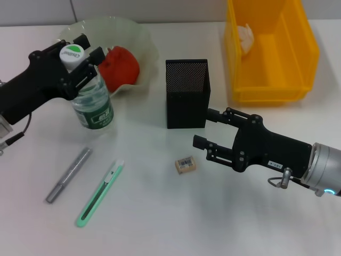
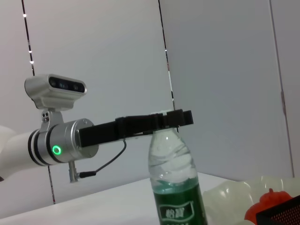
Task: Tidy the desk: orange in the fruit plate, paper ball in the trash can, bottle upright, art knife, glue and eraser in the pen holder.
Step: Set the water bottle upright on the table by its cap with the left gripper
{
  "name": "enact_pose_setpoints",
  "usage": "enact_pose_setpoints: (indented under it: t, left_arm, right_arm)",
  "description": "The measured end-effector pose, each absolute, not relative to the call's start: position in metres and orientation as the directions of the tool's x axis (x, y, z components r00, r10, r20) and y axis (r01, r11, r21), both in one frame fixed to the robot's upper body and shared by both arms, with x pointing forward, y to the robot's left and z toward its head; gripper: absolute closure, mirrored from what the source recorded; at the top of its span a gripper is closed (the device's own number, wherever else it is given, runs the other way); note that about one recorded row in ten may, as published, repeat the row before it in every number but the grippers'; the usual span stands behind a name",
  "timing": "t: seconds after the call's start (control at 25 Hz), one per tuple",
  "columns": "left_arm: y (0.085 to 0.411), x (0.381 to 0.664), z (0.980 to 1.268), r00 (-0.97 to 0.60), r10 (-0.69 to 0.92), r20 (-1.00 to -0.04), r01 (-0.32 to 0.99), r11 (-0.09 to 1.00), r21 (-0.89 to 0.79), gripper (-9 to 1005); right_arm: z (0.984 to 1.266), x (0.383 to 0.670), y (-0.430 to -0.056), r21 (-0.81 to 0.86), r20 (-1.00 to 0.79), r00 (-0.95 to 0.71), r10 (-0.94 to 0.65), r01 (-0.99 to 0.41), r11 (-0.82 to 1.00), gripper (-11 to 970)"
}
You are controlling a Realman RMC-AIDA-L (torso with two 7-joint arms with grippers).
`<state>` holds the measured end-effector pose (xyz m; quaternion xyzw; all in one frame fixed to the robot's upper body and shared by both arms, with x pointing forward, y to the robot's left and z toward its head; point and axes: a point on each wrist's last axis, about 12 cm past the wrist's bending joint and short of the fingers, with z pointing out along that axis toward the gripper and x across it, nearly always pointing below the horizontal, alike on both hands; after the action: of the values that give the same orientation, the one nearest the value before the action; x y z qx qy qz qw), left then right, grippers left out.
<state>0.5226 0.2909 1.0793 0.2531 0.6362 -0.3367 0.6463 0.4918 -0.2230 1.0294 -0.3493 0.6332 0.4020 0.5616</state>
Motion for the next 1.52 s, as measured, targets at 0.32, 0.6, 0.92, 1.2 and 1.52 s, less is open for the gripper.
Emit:
enact_pose_setpoints:
  t: [0.32, 0.6, 0.92, 1.2, 1.52]
  left_arm:
    - [0.2888, 0.5256, 1.0737, -0.065, -0.114, -0.991, 0.746, 0.655, -0.124, 562]
    - [0.2882, 0.5257, 1.0733, -0.066, -0.113, -0.991, 0.745, 0.655, -0.125, 561]
    - [0.2886, 0.527, 1.0717, -0.075, -0.101, -0.992, 0.738, 0.664, -0.123, 563]
    - [0.288, 0.5277, 1.0706, -0.08, -0.094, -0.992, 0.735, 0.667, -0.123, 564]
    - [0.2881, 0.5282, 1.0699, -0.083, -0.092, -0.992, 0.731, 0.671, -0.123, 564]
  right_arm:
    - [1.0288, 0.4915, -0.2231, 0.119, -0.992, -0.128, 0.008, -0.893, 0.434, 283]
    - [1.029, 0.4917, -0.2229, 0.118, -0.992, -0.127, 0.008, -0.893, 0.434, 282]
    - [1.0289, 0.4919, -0.222, 0.121, -0.992, -0.13, 0.009, -0.894, 0.431, 281]
    - [1.029, 0.4923, -0.2212, 0.123, -0.991, -0.131, 0.01, -0.895, 0.429, 282]
    - [1.0289, 0.4923, -0.2212, 0.123, -0.991, -0.132, 0.009, -0.895, 0.43, 282]
